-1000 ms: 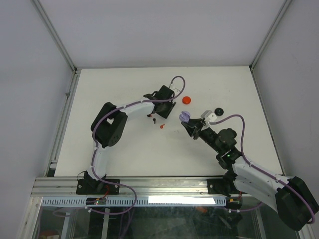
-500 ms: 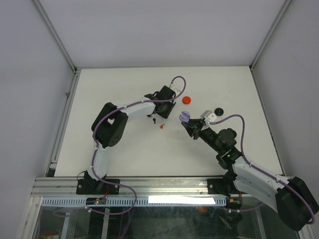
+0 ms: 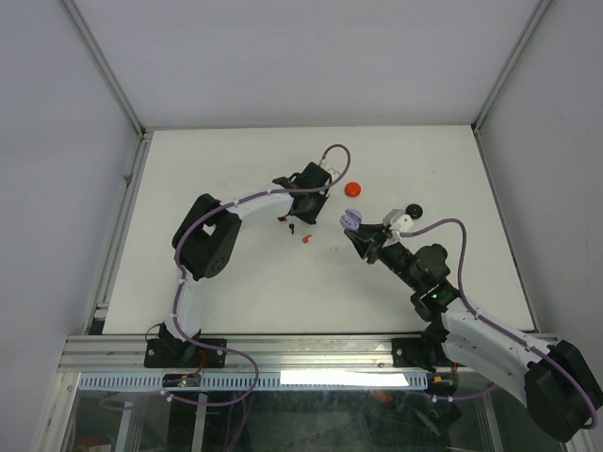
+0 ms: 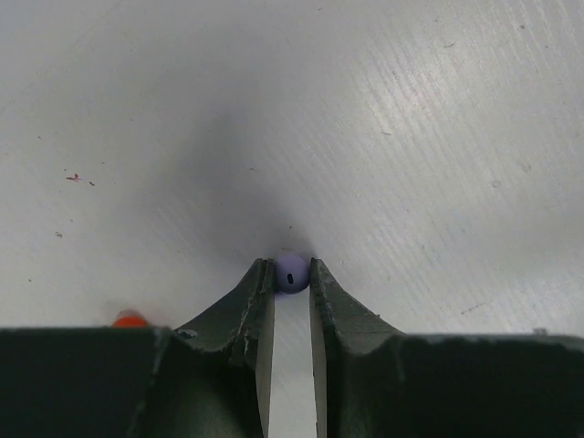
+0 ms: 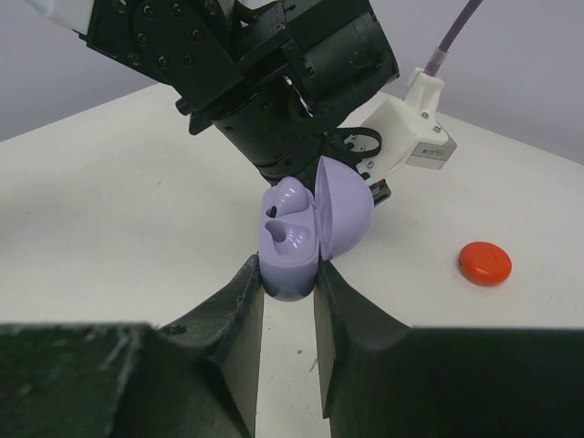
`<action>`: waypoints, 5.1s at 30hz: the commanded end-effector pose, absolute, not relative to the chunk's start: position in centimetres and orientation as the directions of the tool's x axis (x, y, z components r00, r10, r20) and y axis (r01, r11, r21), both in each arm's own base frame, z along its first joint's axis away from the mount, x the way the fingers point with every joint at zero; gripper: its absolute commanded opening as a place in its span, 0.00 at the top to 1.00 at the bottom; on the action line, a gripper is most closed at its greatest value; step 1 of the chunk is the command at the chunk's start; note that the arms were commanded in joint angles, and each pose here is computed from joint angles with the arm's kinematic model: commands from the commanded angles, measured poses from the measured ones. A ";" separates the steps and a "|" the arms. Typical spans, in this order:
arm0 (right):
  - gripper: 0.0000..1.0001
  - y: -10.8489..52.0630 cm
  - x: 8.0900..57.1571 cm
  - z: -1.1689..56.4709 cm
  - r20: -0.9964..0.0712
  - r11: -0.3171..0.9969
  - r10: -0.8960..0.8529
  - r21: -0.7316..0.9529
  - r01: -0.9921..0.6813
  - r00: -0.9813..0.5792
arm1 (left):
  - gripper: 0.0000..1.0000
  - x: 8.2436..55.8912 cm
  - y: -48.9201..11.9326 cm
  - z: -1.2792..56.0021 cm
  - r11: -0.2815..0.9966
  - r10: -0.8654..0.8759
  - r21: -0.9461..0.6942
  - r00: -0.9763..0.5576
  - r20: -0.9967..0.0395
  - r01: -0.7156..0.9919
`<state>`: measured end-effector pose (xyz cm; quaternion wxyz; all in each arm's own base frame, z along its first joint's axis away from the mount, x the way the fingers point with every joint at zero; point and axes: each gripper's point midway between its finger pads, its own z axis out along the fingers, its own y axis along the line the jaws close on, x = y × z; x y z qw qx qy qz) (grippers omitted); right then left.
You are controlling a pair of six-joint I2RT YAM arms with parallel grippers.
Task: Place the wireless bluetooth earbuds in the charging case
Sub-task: Pick up the earbud from the center of the board, then place the earbud in the charging case.
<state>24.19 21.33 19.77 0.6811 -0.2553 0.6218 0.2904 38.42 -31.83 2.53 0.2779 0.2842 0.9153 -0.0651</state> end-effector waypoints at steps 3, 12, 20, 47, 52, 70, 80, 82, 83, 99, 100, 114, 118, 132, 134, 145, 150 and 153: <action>1.00 20.6 24.7 21.5 -0.987 0.735 0.131 0.035 -0.677 0.092 | 0.88 36.6 -30.5 3.4 0.839 0.488 0.040 -0.719 -0.496 0.542; 1.00 21.5 25.1 22.2 -0.985 0.718 0.134 0.023 -0.696 0.106 | 0.96 37.1 -31.0 7.9 0.865 0.389 -0.027 -0.703 -0.595 0.501; 1.00 22.7 25.7 22.8 -0.982 0.691 0.144 0.011 -0.723 0.123 | 0.96 37.3 -31.0 15.0 0.871 0.218 -0.138 -0.622 -0.753 0.471; 1.00 26.9 26.1 26.7 -0.953 0.552 0.222 -0.052 -0.832 0.207 | 0.90 25.5 -32.7 35.7 0.366 -0.232 -0.428 -0.365 -0.902 0.826; 1.00 27.1 26.1 27.4 -0.944 0.547 0.244 -0.053 -0.835 0.220 | 0.90 25.0 -33.0 35.9 0.313 -0.307 -0.496 -0.408 -0.860 0.810; 1.00 27.9 26.0 28.8 -0.926 0.519 0.295 -0.052 -0.853 0.236 | 0.89 25.4 -34.1 34.5 0.331 -0.406 -0.563 -0.425 -0.809 0.757; 1.00 27.9 25.9 28.9 -0.925 0.523 0.296 -0.052 -0.851 0.239 | 0.90 25.6 -34.5 33.0 0.348 -0.393 -0.588 -0.456 -0.798 0.730; 1.00 27.9 25.9 28.9 -0.924 0.523 0.297 -0.053 -0.851 0.240 | 0.90 25.6 -34.6 32.9 0.345 -0.395 -0.594 -0.462 -0.794 0.727; 1.00 27.9 25.9 29.0 -0.923 0.525 0.298 -0.053 -0.849 0.242 | 0.90 25.5 -34.6 32.9 0.345 -0.398 -0.597 -0.464 -0.792 0.724; 1.00 27.6 26.0 29.1 -0.921 0.544 0.291 -0.063 -0.837 0.258 | 0.90 25.4 -34.1 31.5 0.392 -0.404 -0.626 -0.486 -0.775 0.674; 1.00 27.6 26.1 29.0 -0.922 0.545 0.289 -0.062 -0.836 0.257 | 0.90 25.4 -34.0 31.5 0.397 -0.406 -0.627 -0.484 -0.775 0.670; 1.00 27.3 26.2 29.2 -0.920 0.556 0.293 -0.060 -0.829 0.262 | 0.84 25.8 -32.6 30.8 0.457 -0.436 -0.644 -0.476 -0.764 0.614; 1.00 27.4 26.2 29.3 -0.919 0.554 0.296 -0.057 -0.831 0.261 | 0.81 25.8 -32.5 30.4 0.459 -0.436 -0.654 -0.489 -0.756 0.601; 1.00 27.6 26.2 29.1 -0.921 0.549 0.300 -0.048 -0.835 0.250 | 0.76 26.3 -32.3 29.4 0.498 -0.448 -0.682 -0.514 -0.731 0.536; 1.00 27.7 26.2 29.0 -0.921 0.549 0.299 -0.047 -0.835 0.248 | 0.75 26.5 -32.3 29.2 0.506 -0.446 -0.685 -0.521 -0.728 0.524; 1.00 28.1 26.3 28.4 -0.929 0.547 0.287 -0.043 -0.836 0.236 | 0.71 27.0 -32.6 29.6 0.534 -0.434 -0.686 -0.536 -0.724 0.494; 1.00 28.2 26.6 27.6 -0.935 0.558 0.271 -0.040 -0.829 0.227 | 0.68 27.1 -32.8 29.2 0.549 -0.425 -0.688 -0.550 -0.719 0.474; 1.00 28.0 27.0 27.4 -0.938 0.574 0.268 -0.029 -0.818 0.222 | 0.66 27.1 -32.7 29.0 0.556 -0.424 -0.690 -0.556 -0.715 0.463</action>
